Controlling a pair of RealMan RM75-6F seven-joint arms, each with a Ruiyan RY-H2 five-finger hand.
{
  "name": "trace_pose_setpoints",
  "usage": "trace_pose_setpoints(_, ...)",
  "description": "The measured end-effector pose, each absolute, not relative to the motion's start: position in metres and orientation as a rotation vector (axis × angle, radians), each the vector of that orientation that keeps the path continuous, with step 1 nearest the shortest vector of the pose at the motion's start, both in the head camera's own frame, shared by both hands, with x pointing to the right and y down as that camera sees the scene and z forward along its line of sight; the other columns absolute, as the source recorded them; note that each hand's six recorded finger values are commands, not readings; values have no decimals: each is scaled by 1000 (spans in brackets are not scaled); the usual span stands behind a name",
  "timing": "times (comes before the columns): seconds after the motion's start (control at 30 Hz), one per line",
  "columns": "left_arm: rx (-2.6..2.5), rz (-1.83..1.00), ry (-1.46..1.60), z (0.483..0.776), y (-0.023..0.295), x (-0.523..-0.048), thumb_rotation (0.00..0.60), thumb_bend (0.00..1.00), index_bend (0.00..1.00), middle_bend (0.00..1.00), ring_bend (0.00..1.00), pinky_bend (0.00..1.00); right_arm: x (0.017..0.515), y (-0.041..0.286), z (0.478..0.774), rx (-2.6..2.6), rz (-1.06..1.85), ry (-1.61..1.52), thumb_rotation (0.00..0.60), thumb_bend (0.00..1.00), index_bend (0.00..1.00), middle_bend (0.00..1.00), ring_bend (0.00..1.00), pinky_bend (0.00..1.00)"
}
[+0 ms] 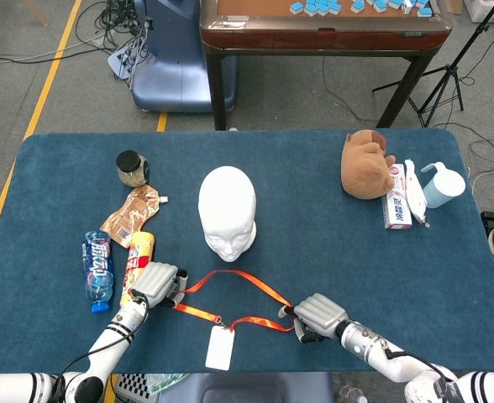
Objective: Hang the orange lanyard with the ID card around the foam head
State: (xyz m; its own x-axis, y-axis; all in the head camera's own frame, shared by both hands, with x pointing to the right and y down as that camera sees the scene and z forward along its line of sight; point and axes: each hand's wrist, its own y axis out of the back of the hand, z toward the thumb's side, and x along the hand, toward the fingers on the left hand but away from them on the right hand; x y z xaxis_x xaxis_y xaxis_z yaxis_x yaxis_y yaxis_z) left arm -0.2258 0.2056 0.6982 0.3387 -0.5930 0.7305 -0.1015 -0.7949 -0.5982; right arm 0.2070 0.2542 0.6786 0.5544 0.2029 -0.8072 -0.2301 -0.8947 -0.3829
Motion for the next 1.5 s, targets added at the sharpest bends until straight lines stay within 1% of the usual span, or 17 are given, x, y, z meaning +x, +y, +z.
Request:
trace_pose_setpoints(0.27,-2163,-1461,616,699,207,-229,600,359,608,889,904,968,217,255,685,-2313,1359,50,349,846,223,993,1000,1000)
trace_pose_setpoints(0.53,-2162,-1462,620,699,206,-231,600,359,610,889,904,968,250,240,685,-2226,1476,-13,349,843,200,993,1000,1000)
trace_pose_setpoints(0.63,-2159,-1466,619,700,206,-232,600,359,610,889,904,968,265,238,683,-2194,1525,-17,350,811,192,993,1000,1000)
trace_pose_setpoints(0.7,-2162,-1466,617,701,207,-232,600,359,610,889,904,968,272,237,681,-2178,1546,-21,347,753,161,993,1000,1000)
trace_pose_setpoints(0.73,-2164,-1464,618,701,207,-231,600,359,610,889,904,968,273,237,679,-2176,1549,-28,343,674,134,993,1000,1000)
trace_pose_setpoints(0.8,-2168,-1458,620,700,208,-229,600,359,610,889,904,968,272,236,676,-2176,1542,-55,333,518,118,993,1000,1000)
trace_pose_setpoints(0.83,-2171,-1455,620,700,208,-228,600,359,610,889,904,968,272,235,675,-2175,1533,-68,323,406,116,993,1000,1000)
trace_pose_setpoints(0.87,-2175,-1450,620,700,208,-226,600,359,610,889,904,968,270,234,673,-2172,1520,-83,317,327,116,993,1000,1000)
trace_pose_setpoints(0.9,-2176,-1446,620,700,208,-225,600,359,610,889,904,968,268,232,671,-2169,1498,-103,313,278,116,993,1000,1000)
trace_pose_setpoints(0.97,-2178,-1438,621,699,208,-223,600,359,610,889,904,968,264,230,668,-2165,1461,-135,308,221,116,993,1000,1000)
trace_pose_setpoints(1.1,-2174,-1434,631,697,205,-222,600,359,611,889,904,968,250,226,662,-2176,1378,-213,307,201,127,993,1000,1000)
trace_pose_setpoints(1.17,-2172,-1434,634,697,204,-223,600,359,612,889,904,968,245,225,661,-2186,1354,-240,307,191,186,993,1000,1000)
trace_pose_setpoints(1.23,-2170,-1433,635,696,204,-223,600,359,612,889,904,968,242,224,659,-2193,1343,-253,322,190,238,994,1000,1000)
trace_pose_setpoints(1.3,-2171,-1431,637,696,203,-223,600,359,612,889,904,968,239,221,658,-2194,1333,-288,396,203,286,995,1000,1000)
trace_pose_setpoints(1.37,-2172,-1429,638,696,204,-223,600,358,612,889,904,968,235,217,657,-2187,1318,-329,497,249,329,997,1000,1000)
trace_pose_setpoints(1.4,-2173,-1428,638,695,204,-223,600,358,612,889,904,968,232,215,657,-2179,1308,-349,523,271,346,998,1000,1000)
trace_pose_setpoints(1.5,-2175,-1422,639,694,204,-222,600,359,612,889,904,968,225,211,662,-2164,1304,-362,569,334,379,1000,1000,1000)
